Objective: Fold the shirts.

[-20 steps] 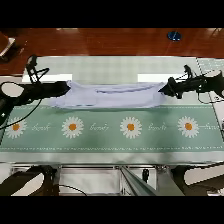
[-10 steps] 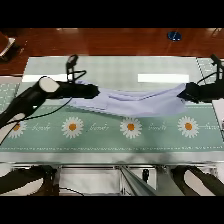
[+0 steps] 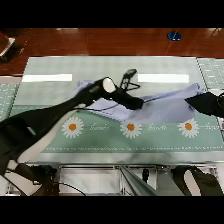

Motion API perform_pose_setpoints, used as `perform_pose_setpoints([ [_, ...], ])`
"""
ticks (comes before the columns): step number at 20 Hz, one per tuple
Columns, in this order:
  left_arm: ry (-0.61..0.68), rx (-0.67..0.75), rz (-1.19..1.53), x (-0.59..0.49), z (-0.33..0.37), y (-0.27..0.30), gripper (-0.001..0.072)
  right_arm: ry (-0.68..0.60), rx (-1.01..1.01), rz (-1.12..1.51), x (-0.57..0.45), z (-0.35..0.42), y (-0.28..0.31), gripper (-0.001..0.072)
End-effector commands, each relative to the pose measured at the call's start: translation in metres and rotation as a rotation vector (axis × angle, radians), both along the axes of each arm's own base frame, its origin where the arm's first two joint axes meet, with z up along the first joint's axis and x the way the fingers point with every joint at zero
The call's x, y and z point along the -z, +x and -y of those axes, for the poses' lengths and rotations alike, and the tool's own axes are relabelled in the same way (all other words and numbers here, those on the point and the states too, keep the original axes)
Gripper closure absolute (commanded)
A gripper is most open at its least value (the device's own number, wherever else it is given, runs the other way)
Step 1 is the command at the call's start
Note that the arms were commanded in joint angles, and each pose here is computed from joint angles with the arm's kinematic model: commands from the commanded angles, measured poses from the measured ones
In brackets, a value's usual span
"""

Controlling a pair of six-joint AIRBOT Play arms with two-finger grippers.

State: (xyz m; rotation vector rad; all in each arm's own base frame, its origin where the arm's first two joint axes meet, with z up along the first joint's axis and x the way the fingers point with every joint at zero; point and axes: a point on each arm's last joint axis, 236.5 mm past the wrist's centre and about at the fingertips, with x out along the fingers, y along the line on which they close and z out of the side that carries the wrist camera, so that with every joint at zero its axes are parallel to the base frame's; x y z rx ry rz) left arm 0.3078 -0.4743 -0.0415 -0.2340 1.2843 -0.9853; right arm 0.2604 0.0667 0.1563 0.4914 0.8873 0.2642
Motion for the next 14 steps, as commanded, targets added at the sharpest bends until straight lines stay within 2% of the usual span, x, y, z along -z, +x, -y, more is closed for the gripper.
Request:
perform_pose_setpoints([
  [1, -0.043, 0.087, -0.123, 0.013, 0.057, -0.054, 0.0691, 0.035, -0.006, 0.031, -0.011, -0.009, -0.006, 0.0684],
  [4, -0.104, 0.164, -0.092, -0.004, 0.066, -0.059, 0.0691, 0.036, -0.004, 0.033, -0.011, -0.009, -0.005, 0.0684],
  [6, -0.107, 0.17, -0.074, -0.02, 0.042, -0.028, 0.0691, 0.062, 0.029, 0.06, -0.018, -0.008, 0.003, 0.0685],
  [10, -0.005, -0.042, -0.039, -0.053, -0.085, 0.08, 0.0691, 0.127, -0.071, 0.05, -0.021, -0.042, 0.018, 0.0685],
  [12, 0.044, -0.112, 0.0, -0.088, -0.167, 0.107, 0.0691, 0.142, -0.138, 0.042, -0.021, -0.067, 0.034, 0.0684],
  [14, 0.106, -0.258, 0.104, -0.126, -0.255, 0.126, 0.0691, 0.154, -0.208, 0.035, -0.019, -0.099, 0.056, 0.0685],
])
